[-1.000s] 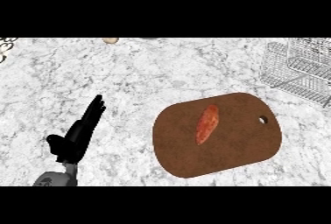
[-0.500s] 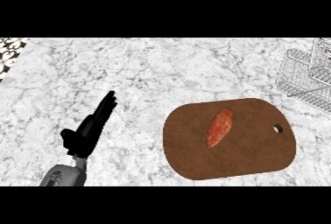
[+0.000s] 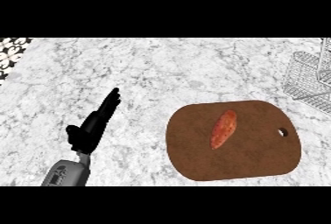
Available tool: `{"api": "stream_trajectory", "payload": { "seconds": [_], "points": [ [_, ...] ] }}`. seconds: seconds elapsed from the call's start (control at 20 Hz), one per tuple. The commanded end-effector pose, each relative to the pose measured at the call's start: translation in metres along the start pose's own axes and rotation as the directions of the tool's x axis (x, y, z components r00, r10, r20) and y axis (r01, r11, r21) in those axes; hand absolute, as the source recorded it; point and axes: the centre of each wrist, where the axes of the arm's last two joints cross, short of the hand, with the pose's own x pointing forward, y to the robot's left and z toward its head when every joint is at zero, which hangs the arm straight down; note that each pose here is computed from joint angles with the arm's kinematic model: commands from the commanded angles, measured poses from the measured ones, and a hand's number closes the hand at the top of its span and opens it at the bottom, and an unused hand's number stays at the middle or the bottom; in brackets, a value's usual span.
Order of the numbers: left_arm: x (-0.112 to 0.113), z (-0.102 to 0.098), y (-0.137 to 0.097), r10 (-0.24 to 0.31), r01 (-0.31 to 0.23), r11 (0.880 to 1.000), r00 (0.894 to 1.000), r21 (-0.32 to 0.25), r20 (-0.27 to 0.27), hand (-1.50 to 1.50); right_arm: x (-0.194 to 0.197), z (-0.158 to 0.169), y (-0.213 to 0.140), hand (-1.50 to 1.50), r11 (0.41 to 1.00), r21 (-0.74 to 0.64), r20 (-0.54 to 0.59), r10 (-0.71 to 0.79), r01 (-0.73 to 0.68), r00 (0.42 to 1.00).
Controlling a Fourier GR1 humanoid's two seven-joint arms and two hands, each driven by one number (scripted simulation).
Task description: Pick the can from the cutting board and place it in the tiered basket
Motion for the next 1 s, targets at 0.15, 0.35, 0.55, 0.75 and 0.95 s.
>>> {"api": "stream_trajectory", "payload": {
  "seconds": [0.15, 0.35, 0.55, 0.75, 0.95],
  "points": [
    [0.007, -0.009, 0.003, -0.007, 0.007, 1.000, 1.000, -0.016, -0.007, 0.00, 0.032, -0.036, 0.058, 1.50, 0.996, 0.088, 0.005, 0.032, -0.033, 0.999],
    [0.007, 0.003, -0.009, 0.006, -0.006, 1.000, 1.000, -0.018, -0.010, 0.00, 0.042, -0.047, 0.073, 1.50, 0.994, 0.109, 0.007, 0.025, -0.026, 1.000],
    [0.004, 0.001, 0.001, 0.001, -0.001, 1.000, 1.000, 0.003, -0.009, 0.00, 0.063, -0.059, 0.101, 1.50, 0.989, 0.144, 0.002, 0.014, -0.014, 1.000],
    [-0.005, 0.012, -0.004, -0.010, 0.010, 1.000, 1.000, 0.007, 0.008, 0.00, 0.055, -0.065, 0.123, 1.50, 0.983, 0.177, 0.004, -0.059, 0.057, 0.998],
    [0.002, 0.000, -0.013, 0.007, -0.007, 1.000, 1.000, -0.004, 0.001, 0.00, 0.066, -0.071, 0.148, 1.50, 0.971, 0.197, -0.030, -0.135, 0.138, 0.990]
  ]
}}
